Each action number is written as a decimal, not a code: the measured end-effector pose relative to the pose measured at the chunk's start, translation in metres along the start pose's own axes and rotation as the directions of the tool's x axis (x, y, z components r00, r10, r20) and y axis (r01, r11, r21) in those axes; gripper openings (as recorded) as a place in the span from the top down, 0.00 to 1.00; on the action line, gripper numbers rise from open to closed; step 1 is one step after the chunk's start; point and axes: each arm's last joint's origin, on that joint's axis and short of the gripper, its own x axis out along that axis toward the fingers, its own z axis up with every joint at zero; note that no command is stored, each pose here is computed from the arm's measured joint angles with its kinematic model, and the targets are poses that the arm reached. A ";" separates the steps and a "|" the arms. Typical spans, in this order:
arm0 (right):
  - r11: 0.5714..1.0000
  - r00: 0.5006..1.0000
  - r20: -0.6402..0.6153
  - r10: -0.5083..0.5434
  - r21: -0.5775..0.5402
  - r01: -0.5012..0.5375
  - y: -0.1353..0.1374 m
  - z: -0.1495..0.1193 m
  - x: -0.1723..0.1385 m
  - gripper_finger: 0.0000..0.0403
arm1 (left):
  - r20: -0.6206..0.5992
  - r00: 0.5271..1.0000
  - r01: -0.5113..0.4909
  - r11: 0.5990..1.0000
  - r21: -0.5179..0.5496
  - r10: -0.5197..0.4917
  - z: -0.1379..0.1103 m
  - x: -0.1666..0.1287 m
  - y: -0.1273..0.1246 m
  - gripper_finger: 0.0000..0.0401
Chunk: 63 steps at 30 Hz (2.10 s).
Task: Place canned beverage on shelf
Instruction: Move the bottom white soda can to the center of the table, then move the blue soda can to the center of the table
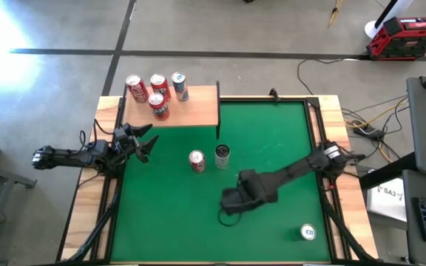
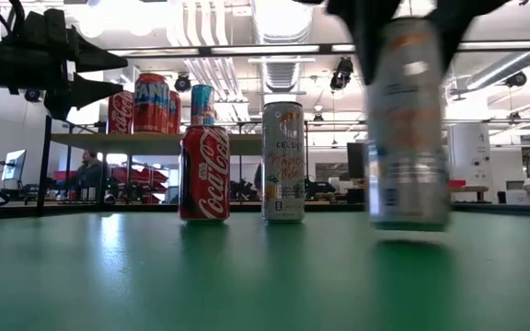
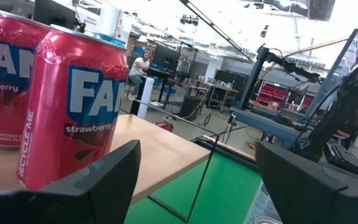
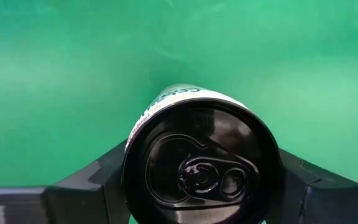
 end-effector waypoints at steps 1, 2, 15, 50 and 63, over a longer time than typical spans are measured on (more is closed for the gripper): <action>1.000 1.000 0.004 -0.006 -0.012 0.006 0.006 0.005 0.001 0.40 | 0.000 1.000 0.000 1.000 0.000 0.000 0.000 0.000 0.000 0.25; 1.000 1.000 0.012 -0.013 -0.020 0.014 0.011 0.010 0.001 0.40 | -0.001 1.000 0.000 1.000 0.001 0.000 0.000 0.000 0.000 0.25; 0.995 1.000 0.028 0.006 -0.101 -0.003 0.066 0.067 -0.001 0.40 | -0.004 1.000 0.000 1.000 0.003 0.000 0.000 0.000 0.000 0.25; 0.991 0.994 0.107 0.018 -0.131 -0.003 0.074 0.085 0.018 0.25 | -0.004 1.000 -0.001 1.000 0.003 0.001 0.000 0.000 0.000 0.25; 0.982 1.000 0.024 -0.018 -0.188 0.022 0.063 0.049 0.005 0.06 | -0.004 1.000 0.000 1.000 0.003 0.000 0.000 0.000 0.000 0.25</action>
